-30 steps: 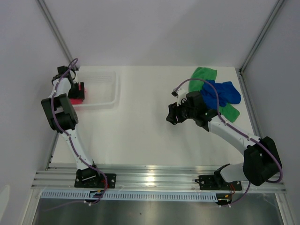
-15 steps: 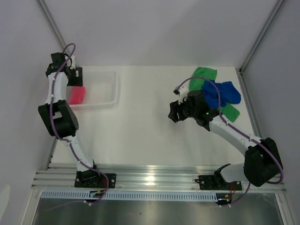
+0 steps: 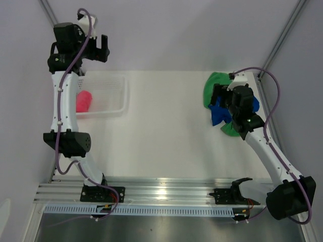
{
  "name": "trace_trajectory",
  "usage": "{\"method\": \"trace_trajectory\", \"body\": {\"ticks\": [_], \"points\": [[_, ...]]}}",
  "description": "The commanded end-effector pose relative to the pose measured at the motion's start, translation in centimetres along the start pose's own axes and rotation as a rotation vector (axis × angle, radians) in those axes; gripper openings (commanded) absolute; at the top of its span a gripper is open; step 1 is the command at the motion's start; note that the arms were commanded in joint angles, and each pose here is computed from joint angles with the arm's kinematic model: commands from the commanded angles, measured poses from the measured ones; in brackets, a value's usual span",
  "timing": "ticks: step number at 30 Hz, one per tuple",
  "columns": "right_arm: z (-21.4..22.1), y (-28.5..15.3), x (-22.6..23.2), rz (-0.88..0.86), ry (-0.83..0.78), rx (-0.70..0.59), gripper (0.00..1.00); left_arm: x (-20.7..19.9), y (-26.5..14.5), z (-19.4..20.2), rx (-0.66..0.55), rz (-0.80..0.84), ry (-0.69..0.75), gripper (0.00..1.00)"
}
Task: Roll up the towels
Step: Grab a towel with the right arm
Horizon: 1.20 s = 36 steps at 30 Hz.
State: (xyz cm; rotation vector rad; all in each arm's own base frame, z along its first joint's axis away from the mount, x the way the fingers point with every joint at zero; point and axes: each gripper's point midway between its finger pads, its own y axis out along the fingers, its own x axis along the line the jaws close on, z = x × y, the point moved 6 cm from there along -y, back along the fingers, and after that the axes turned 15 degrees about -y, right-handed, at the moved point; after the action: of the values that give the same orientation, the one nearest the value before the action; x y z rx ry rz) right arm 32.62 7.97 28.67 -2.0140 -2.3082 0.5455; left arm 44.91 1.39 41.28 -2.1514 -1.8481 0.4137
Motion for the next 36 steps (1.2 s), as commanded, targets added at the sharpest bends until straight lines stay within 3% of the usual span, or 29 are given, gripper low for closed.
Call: {"method": "trace_trajectory", "body": {"ticks": [1,3,4,5,6,9,12,20,24,28,34,36], "points": [[-1.5,-0.9,-0.8,0.001,0.104,-0.071,0.94,-5.0,-5.1,-4.6,-0.172,0.327,-0.155,0.99],[0.0,-0.8,-1.1,0.055,0.133,0.007,0.78,-7.5,-5.2,-3.7,-0.123,0.524,-0.102,1.00],[0.6,-0.7,-1.3,0.092,0.157,0.044,0.61,-8.1,-5.1,-2.6,-0.069,0.534,-0.118,0.99],[1.5,-0.6,-1.4,0.128,0.204,0.093,0.55,-7.3,-4.2,-1.8,-0.043,0.424,-0.087,0.96],[3.7,-0.5,-1.6,0.191,0.205,0.200,0.53,-9.3,-3.9,-0.9,-0.005,0.408,-0.036,0.96],[7.5,0.3,-0.8,0.243,0.272,0.369,0.58,-8.9,-0.9,7.2,0.255,0.190,0.059,0.96],[9.7,1.1,0.2,0.237,0.296,0.450,0.62,-7.7,0.2,11.3,0.357,0.052,0.081,0.96],[15.1,5.0,1.5,0.237,0.222,0.629,0.64,-7.2,-1.1,15.8,0.411,-0.036,0.146,0.97],[16.2,7.0,1.7,0.237,0.225,0.634,0.65,-5.9,0.2,18.1,0.444,-0.148,0.202,0.97],[16.9,9.7,1.8,0.214,0.196,0.640,0.65,-6.6,0.0,19.2,0.465,-0.117,0.154,0.97],[19.3,11.9,2.4,0.172,0.189,0.740,0.57,-6.6,-0.9,18.6,0.438,-0.112,0.158,0.97],[19.0,12.1,2.4,0.155,0.180,0.721,0.44,-6.8,-1.1,18.5,0.439,-0.094,0.147,0.97]]}}
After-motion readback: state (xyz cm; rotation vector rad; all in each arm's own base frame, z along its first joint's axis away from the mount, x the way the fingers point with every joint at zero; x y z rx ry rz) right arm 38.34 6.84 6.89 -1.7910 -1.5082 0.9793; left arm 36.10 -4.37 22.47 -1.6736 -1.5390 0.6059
